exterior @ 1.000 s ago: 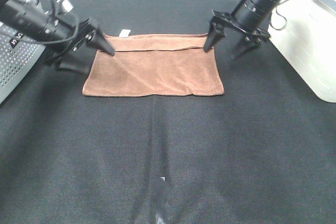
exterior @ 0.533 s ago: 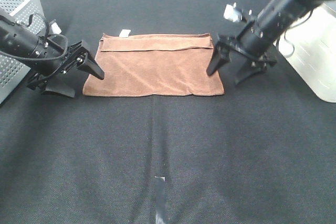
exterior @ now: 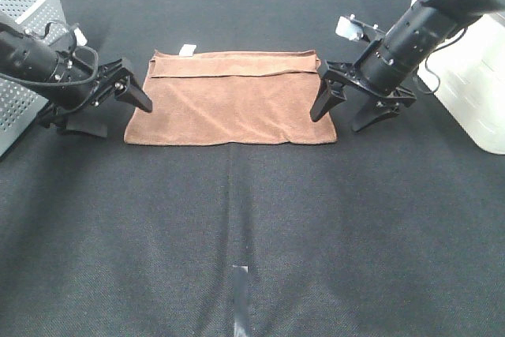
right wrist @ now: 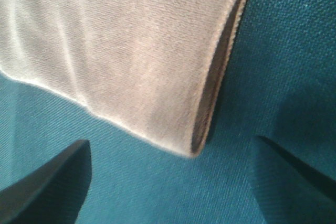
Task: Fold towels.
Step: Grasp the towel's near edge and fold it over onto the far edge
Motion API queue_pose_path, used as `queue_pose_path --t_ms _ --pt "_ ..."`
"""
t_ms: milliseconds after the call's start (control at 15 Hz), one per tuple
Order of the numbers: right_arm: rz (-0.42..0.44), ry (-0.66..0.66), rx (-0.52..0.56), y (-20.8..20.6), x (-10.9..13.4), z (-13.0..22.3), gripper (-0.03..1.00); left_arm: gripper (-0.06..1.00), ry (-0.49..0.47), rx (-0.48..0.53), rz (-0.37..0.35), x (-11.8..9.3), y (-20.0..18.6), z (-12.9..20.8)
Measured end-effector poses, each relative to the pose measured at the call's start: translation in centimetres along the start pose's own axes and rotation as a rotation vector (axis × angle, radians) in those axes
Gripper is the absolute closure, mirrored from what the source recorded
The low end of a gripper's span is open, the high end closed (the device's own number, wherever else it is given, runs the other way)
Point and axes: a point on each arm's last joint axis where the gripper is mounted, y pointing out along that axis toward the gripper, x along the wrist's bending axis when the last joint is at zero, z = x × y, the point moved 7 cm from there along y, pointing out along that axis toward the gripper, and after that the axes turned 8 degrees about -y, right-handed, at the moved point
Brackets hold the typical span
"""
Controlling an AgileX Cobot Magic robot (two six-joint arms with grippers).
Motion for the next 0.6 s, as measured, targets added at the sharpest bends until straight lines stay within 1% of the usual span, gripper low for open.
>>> queue_pose_path --t_ms 67,133,267,467,600 --pt "-0.004 0.013 -0.014 0.5 -0.2 -0.2 0.2 0.09 0.004 -0.029 -0.009 0.0 0.2 -0.3" --pt "-0.013 0.016 -0.013 1.0 -0.3 -0.2 0.2 0.1 0.009 -0.031 -0.014 -0.1 0.6 -0.2" --pt "-0.025 0.022 -0.014 1.5 -0.4 -0.2 0.2 0.11 0.014 -0.003 -0.025 0.0 2.0 0.7" --pt "-0.038 0.025 -0.019 1.8 -0.4 -0.3 0.21 0.14 -0.001 0.002 -0.02 0.0 2.4 0.9" --pt "-0.071 0.034 -0.036 2.2 -0.1 -0.6 0.29 0.24 -0.021 0.012 -0.003 -0.6 3.2 1.4"
